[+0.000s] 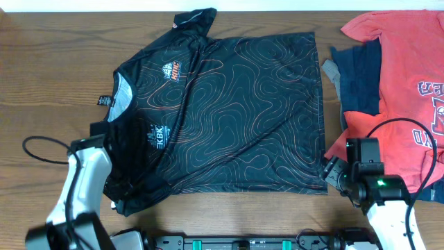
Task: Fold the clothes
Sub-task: 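Grasp the bottom hem corners with the left and right grippers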
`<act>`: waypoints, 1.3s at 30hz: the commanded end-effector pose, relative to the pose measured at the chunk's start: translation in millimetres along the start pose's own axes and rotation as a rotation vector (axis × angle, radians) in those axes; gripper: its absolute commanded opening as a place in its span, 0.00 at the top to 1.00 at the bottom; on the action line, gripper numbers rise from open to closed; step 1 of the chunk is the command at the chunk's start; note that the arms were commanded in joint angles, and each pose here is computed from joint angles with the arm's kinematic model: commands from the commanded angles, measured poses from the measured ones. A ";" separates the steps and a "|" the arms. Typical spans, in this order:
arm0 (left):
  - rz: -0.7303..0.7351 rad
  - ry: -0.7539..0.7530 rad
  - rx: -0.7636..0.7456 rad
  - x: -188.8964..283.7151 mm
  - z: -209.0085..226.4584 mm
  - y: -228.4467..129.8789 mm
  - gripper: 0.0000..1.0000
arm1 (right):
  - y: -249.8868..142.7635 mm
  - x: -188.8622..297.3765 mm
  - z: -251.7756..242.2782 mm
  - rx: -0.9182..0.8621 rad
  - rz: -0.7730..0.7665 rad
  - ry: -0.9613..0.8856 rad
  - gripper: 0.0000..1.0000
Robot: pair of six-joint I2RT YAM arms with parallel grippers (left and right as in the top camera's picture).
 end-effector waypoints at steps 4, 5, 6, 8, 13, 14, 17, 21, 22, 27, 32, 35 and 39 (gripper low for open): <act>-0.059 -0.056 -0.040 16.6 -1.6 -1.2 0.70 | 3.0 -10.3 -3.4 -0.039 0.019 -0.103 0.24; -0.062 -0.058 -0.040 17.3 -1.6 -1.3 0.70 | 1.9 -12.6 -4.0 -0.051 0.032 -0.116 0.22; -0.064 -0.059 -0.040 17.6 -1.6 -1.3 0.70 | 0.1 -15.4 -4.3 -0.061 0.052 -0.128 0.20; -0.063 -0.058 -0.045 17.4 -1.5 -1.4 0.70 | -3.7 -20.4 -3.3 -0.076 0.094 -0.137 0.20; -0.064 -0.058 -0.051 17.4 -1.6 -1.4 0.70 | -13.4 -33.1 -1.5 -0.135 0.196 -0.171 0.18; -0.064 -0.058 -0.051 17.4 -1.6 -1.4 0.70 | -13.9 -35.3 -1.6 -0.137 0.204 -0.180 0.17; -0.063 -0.058 -0.051 17.4 -1.5 -1.4 0.70 | -14.3 -42.8 0.5 -0.137 0.224 -0.189 0.17; -0.064 -0.058 -0.051 17.4 -1.6 -1.4 0.70 | -13.6 -53.6 8.7 -0.142 0.248 -0.161 0.18; -0.063 -0.058 -0.051 17.4 -1.5 -1.4 0.70 | -13.6 -55.6 10.4 -0.143 0.254 -0.155 0.20; -0.064 -0.058 -0.051 17.4 -1.6 -1.4 0.70 | -13.2 -64.0 13.2 -0.144 0.265 -0.156 0.50; -0.064 -0.058 -0.051 17.4 -1.6 -1.4 0.70 | -10.8 -67.3 16.1 -0.144 0.255 -0.143 0.72; -0.064 -0.058 -0.051 17.4 -1.6 -1.4 0.70 | -10.5 -67.4 16.5 -0.145 0.254 -0.141 0.78; -0.064 -0.058 -0.052 17.4 -1.6 -1.4 0.70 | -11.3 -67.1 16.4 -0.142 0.259 -0.141 0.99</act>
Point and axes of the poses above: each gripper's point midway between its finger pads, its own x axis back along the fingers, its own z axis along the line the jaws close on, y = z × x, the point moved 6 cm from there along x, back along the fingers, and after that the axes turned 8 degrees about -x, right-handed, at the moved point
